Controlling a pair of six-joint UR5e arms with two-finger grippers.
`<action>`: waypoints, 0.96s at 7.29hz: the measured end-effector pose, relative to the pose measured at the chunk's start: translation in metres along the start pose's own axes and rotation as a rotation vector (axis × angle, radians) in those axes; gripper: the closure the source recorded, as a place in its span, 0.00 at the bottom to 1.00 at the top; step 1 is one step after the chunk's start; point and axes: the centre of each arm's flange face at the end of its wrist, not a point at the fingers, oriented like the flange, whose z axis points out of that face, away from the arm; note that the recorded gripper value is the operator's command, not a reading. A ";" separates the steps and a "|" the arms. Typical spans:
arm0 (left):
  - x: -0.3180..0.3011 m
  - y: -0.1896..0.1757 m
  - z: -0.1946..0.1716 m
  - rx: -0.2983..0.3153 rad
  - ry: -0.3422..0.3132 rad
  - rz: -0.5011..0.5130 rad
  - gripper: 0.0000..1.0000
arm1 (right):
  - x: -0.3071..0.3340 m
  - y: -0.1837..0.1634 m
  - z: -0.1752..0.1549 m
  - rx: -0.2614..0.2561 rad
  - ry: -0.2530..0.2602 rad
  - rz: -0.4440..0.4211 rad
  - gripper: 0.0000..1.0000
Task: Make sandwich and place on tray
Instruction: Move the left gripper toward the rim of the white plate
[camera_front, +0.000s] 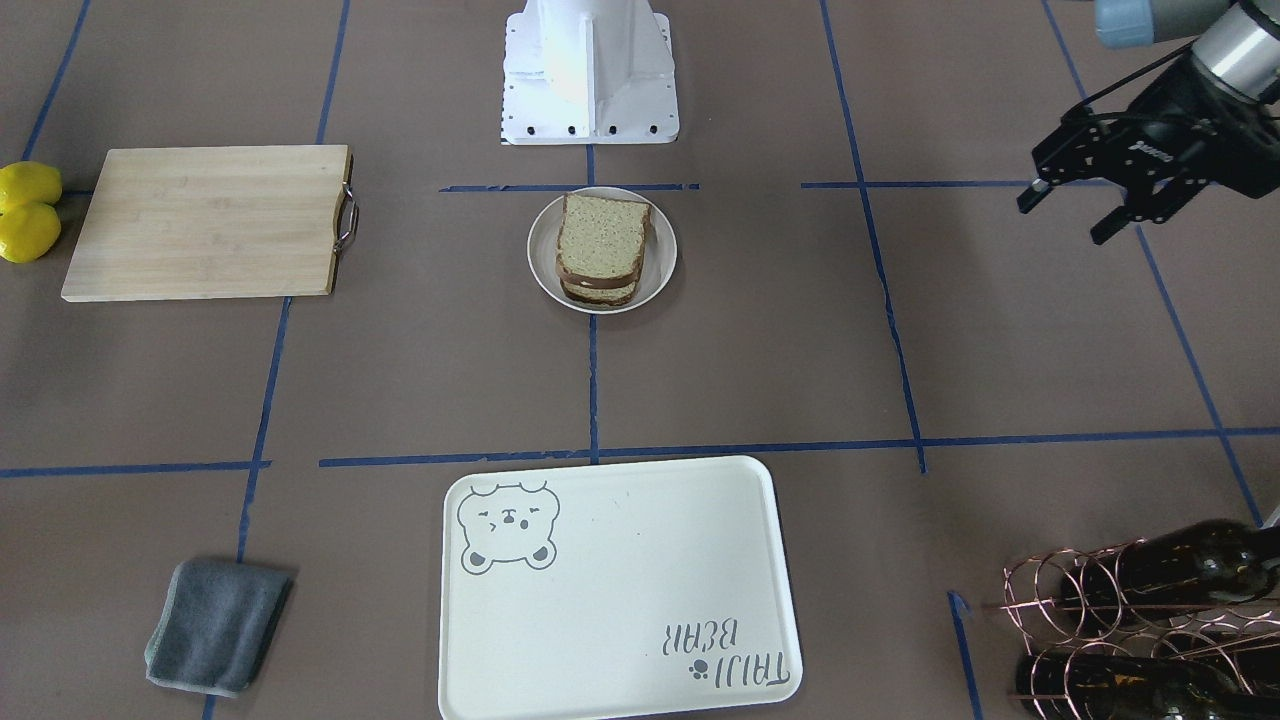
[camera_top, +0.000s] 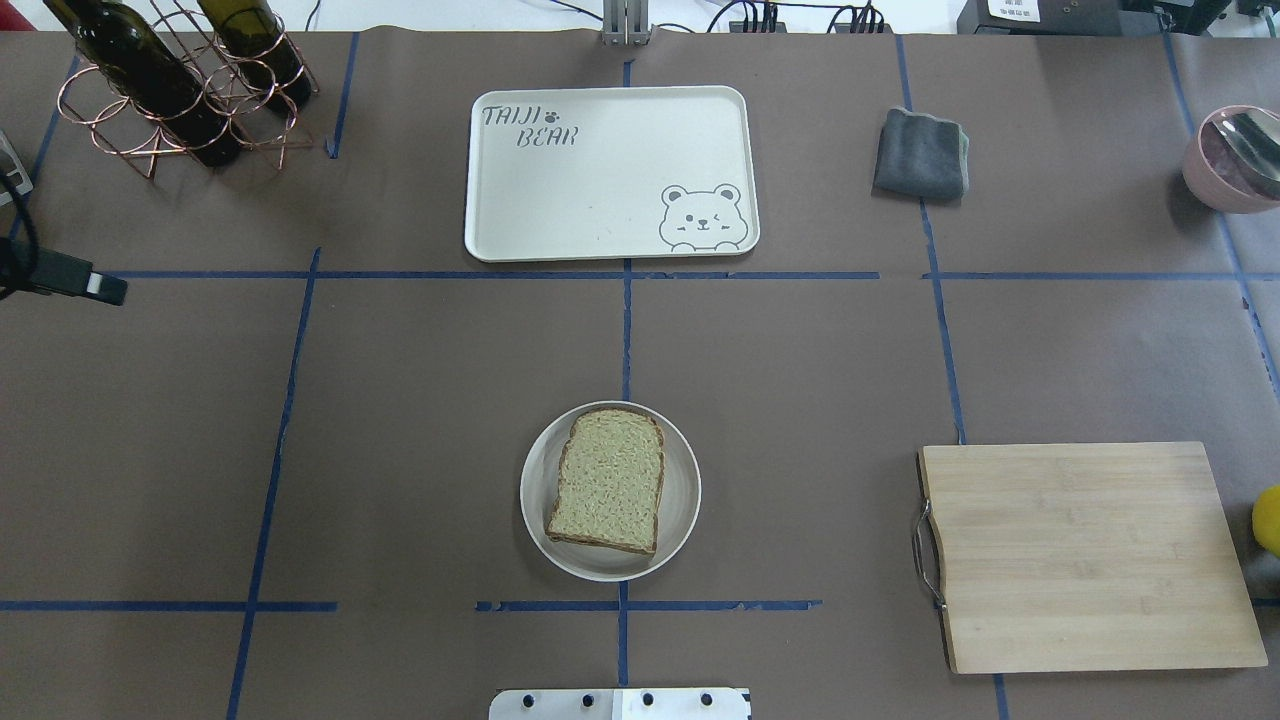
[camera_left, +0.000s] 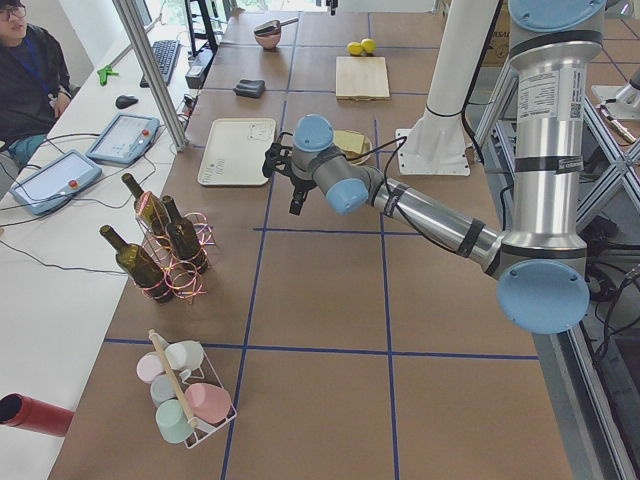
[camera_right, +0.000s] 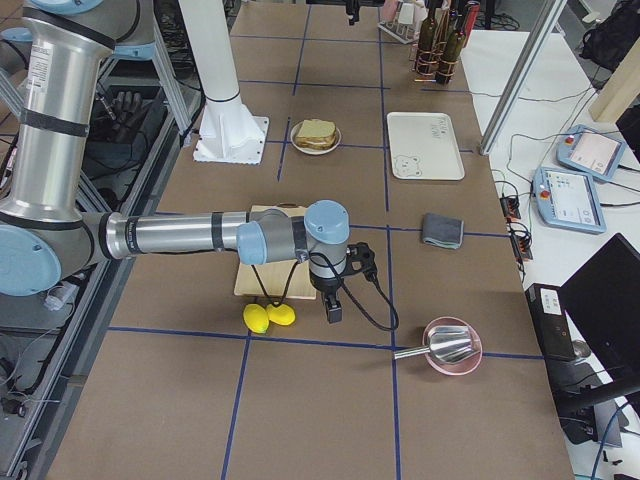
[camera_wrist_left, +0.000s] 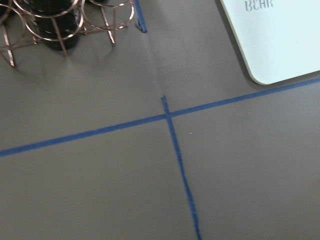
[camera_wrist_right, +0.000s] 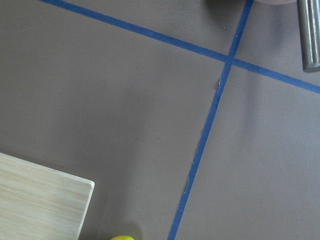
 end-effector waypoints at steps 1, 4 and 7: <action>0.038 0.002 0.030 -0.007 0.012 -0.047 0.00 | 0.006 0.004 -0.002 -0.011 0.003 0.033 0.00; 0.156 0.016 0.134 -0.017 0.038 -0.193 0.00 | 0.012 0.009 -0.004 -0.020 0.003 0.066 0.00; 0.209 0.034 0.203 -0.046 0.027 -0.231 0.32 | 0.012 0.009 -0.003 -0.018 0.000 0.066 0.00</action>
